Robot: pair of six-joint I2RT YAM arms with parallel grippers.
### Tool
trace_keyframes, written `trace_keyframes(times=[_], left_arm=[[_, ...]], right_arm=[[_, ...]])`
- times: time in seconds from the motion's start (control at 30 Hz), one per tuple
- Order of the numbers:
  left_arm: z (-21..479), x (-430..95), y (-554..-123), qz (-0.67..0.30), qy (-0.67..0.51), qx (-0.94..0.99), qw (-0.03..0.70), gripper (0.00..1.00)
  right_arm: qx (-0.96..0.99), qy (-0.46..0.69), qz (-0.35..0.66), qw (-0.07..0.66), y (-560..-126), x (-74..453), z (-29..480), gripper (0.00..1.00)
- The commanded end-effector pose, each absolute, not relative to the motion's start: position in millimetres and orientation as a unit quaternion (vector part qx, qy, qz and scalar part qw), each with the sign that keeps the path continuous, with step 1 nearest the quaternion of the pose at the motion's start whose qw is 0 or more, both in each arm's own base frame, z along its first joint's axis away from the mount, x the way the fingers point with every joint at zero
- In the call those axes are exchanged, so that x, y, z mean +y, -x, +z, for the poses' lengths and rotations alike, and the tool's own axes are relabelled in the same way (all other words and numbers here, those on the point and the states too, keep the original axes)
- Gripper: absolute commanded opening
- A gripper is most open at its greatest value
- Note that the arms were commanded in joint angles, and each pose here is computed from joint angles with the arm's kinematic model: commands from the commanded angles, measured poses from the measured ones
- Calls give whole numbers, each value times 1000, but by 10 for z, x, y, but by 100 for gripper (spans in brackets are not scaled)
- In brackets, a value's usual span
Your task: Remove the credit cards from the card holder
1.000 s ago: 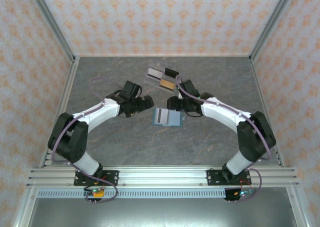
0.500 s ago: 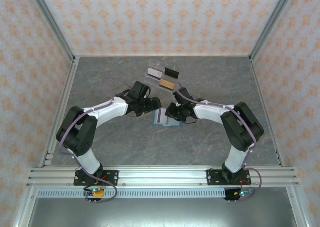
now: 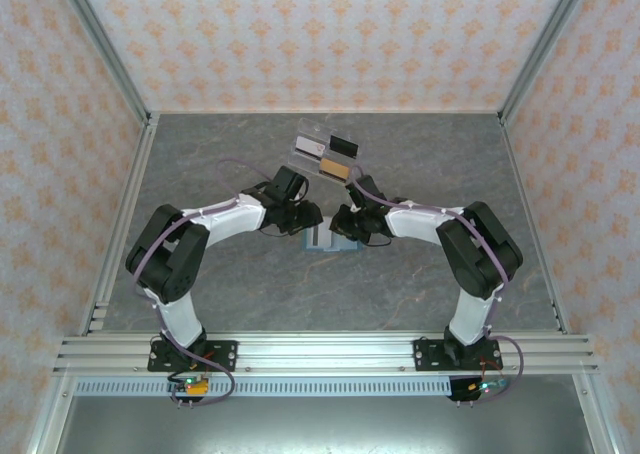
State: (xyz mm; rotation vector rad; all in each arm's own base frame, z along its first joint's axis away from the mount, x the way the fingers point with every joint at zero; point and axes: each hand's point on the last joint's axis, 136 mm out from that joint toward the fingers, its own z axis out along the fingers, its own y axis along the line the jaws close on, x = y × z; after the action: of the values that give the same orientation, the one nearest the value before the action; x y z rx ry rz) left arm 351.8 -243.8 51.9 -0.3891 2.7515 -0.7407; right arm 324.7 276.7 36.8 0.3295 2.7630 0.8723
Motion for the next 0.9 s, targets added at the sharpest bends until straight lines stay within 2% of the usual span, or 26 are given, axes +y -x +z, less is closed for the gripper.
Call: trace_keyframes(times=[0.0, 0.37, 0.87], left_arm=[[499, -2483, -3555, -252, 132, 949, 134, 36], [320, -2415, -3512, -229, 141, 956, 120, 21], [189, -2327, -3431, -207, 145, 961, 110, 18]], right_arm=[[931, -100, 323, 136, -3311, 2815, 514, 19], [934, -98, 322, 122, -3276, 2808, 428, 19], [935, -102, 321, 108, -3270, 2807, 310, 19]])
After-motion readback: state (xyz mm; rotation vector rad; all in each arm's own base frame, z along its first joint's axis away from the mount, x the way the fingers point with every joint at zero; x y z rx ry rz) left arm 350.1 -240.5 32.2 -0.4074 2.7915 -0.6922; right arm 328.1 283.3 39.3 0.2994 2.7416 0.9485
